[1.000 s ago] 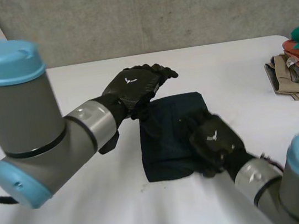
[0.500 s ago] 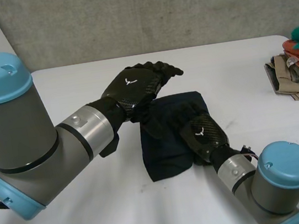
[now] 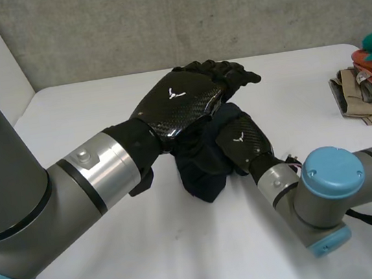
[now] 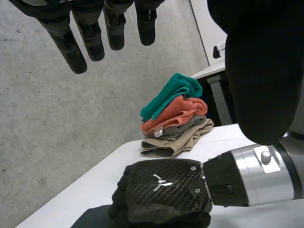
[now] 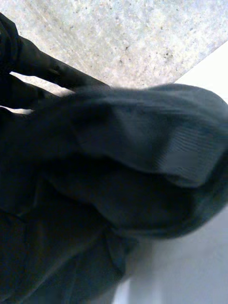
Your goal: Fold the laundry.
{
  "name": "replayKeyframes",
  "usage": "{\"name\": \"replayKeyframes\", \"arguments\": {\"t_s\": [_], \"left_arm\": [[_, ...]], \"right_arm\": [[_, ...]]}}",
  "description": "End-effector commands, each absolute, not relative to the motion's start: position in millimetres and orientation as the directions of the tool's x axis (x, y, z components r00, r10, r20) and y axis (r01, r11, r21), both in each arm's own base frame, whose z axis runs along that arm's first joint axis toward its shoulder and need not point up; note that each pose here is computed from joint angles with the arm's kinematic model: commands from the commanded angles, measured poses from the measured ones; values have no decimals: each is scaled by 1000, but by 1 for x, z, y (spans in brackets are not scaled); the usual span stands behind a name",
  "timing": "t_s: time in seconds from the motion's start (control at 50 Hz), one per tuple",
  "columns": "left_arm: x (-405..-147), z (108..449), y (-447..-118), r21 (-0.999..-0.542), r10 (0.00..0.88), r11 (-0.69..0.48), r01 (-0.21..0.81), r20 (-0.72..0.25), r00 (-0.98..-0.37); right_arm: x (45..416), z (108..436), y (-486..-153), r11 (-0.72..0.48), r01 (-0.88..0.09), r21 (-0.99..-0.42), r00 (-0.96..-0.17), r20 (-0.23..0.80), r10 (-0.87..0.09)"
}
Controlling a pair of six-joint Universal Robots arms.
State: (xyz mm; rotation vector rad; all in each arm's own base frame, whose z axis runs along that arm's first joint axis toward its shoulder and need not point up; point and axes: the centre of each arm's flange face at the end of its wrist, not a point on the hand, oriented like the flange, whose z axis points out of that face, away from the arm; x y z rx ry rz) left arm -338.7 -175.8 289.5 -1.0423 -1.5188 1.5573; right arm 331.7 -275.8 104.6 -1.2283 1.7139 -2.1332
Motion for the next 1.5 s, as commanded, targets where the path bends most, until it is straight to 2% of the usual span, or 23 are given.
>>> {"name": "replayKeyframes", "arguments": {"t_s": [0.02,0.06,0.14,0.22,0.26,0.36,0.5,0.58,0.68,0.74,0.82,0.84,0.88,0.9,0.96,0.98,1.02,1.04,1.12,1.2,1.3,1.5], "left_arm": [[-338,290,-178,-998,903,-49,42,-62,-426],[-338,290,-178,-998,903,-49,42,-62,-426],[-338,293,-178,-998,901,-57,36,-67,-429],[-335,305,-175,-996,897,-86,15,-84,-435],[-333,311,-174,-994,894,-105,1,-95,-439],[-330,317,-173,-993,890,-120,-10,-103,-445],[-329,320,-170,-992,890,-127,-16,-107,-443],[-329,323,-168,-991,891,-134,-21,-111,-441],[-329,322,-167,-991,892,-131,-21,-109,-439],[-329,321,-167,-992,892,-127,-18,-107,-439],[-329,319,-166,-992,893,-122,-15,-104,-437],[-329,318,-166,-993,893,-121,-14,-103,-437],[-329,319,-166,-992,893,-122,-15,-104,-437],[-329,319,-165,-992,894,-122,-15,-104,-436],[-328,320,-164,-992,894,-126,-16,-107,-436],[-328,320,-164,-992,894,-126,-18,-106,-435],[-328,322,-163,-991,894,-130,-20,-108,-435],[-328,322,-163,-991,894,-130,-20,-108,-435],[-328,319,-161,-992,896,-126,-17,-107,-431],[-328,320,-161,-991,896,-132,-21,-110,-431],[-329,319,-162,-991,896,-132,-22,-110,-431],[-329,317,-162,-992,896,-127,-17,-107,-431]], "right_arm": [[337,118,-290,-355,-351,-866,-668,497,-553],[337,124,-291,-359,-341,-869,-674,492,-550],[336,158,-296,-394,-272,-878,-711,459,-533],[324,199,-319,-429,-174,-886,-766,395,-507],[320,210,-329,-443,-148,-884,-780,380,-497],[308,254,-362,-526,-82,-847,-820,357,-447],[272,311,-402,-636,-60,-769,-880,341,-329],[234,350,-425,-686,-50,-726,-919,302,-253],[159,400,-452,-736,-33,-676,-961,223,-162],[115,406,-467,-739,-29,-673,-974,184,-129],[70,392,-484,-710,-30,-703,-980,162,-119],[49,378,-494,-681,-18,-732,-980,149,-134],[34,363,-501,-649,-2,-760,-978,137,-157],[19,345,-508,-612,17,-791,-976,120,-182],[0,315,-518,-551,40,-834,-968,103,-227],[-20,288,-523,-498,47,-866,-966,87,-243],[-35,265,-525,-456,48,-889,-964,79,-254],[-50,240,-525,-413,52,-909,-963,64,-262],[-77,198,-519,-353,52,-934,-968,39,-247],[-92,178,-511,-340,46,-939,-974,34,-225],[-90,167,-503,-324,42,-945,-970,39,-240],[-75,182,-489,-323,-4,-946,-967,86,-241]]}}
